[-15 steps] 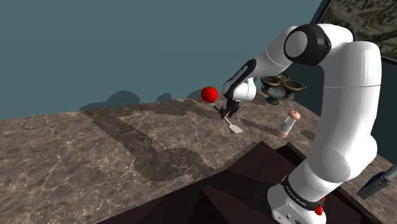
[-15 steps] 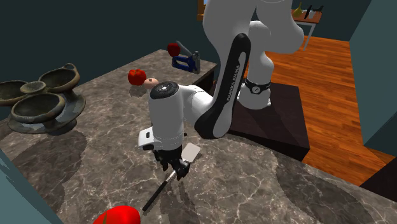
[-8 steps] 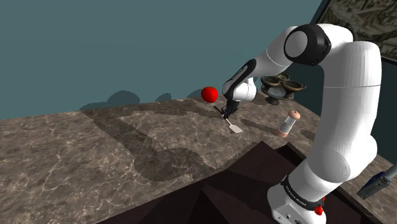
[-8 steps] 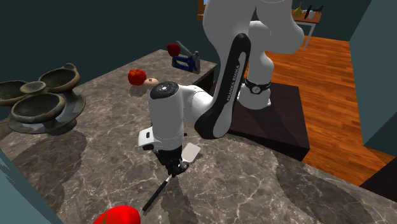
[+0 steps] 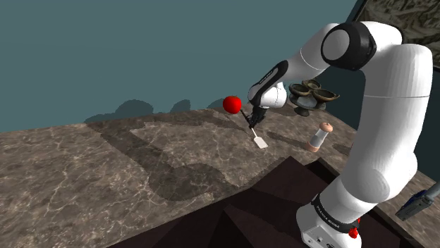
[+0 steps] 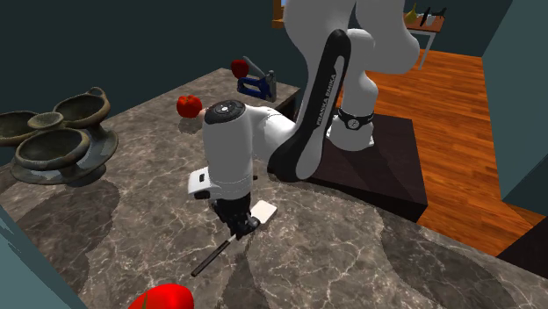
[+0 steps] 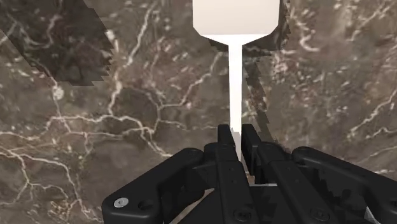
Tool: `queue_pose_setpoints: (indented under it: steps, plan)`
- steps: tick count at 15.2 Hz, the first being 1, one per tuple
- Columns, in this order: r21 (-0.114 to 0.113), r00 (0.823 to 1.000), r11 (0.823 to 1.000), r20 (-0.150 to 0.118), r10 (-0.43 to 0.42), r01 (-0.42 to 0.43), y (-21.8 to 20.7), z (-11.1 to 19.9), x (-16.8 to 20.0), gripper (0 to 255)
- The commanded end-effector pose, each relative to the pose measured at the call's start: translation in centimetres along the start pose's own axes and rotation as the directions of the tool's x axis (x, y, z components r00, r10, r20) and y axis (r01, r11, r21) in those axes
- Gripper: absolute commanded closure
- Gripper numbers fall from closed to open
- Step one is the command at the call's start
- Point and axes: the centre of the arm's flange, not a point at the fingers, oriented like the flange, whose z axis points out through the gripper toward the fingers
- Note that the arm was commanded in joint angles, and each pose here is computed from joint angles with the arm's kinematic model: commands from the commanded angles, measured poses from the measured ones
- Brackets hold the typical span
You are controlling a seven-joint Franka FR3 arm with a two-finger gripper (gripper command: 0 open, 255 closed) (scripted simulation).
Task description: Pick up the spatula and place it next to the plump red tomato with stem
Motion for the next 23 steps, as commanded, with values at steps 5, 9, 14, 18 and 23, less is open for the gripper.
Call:
queue_pose_setpoints:
  steps: [5,9,14,18,23]
  plan:
    - [0.000,1.000,1.000,0.000,0.000,0.000,0.0,-3.3,0.2,255]
    - [0.000,1.000,1.000,0.000,0.000,0.000,0.0,-5.4,0.3,255]
    - [0.000,1.000,1.000,0.000,0.000,0.000,0.0,-8.0,0.5,255]
    - [0.000,1.000,1.000,0.000,0.000,0.000,0.0,-10.1,0.6,255]
    - [0.000,1.000,1.000,0.000,0.000,0.000,0.0,-12.7,0.8,255]
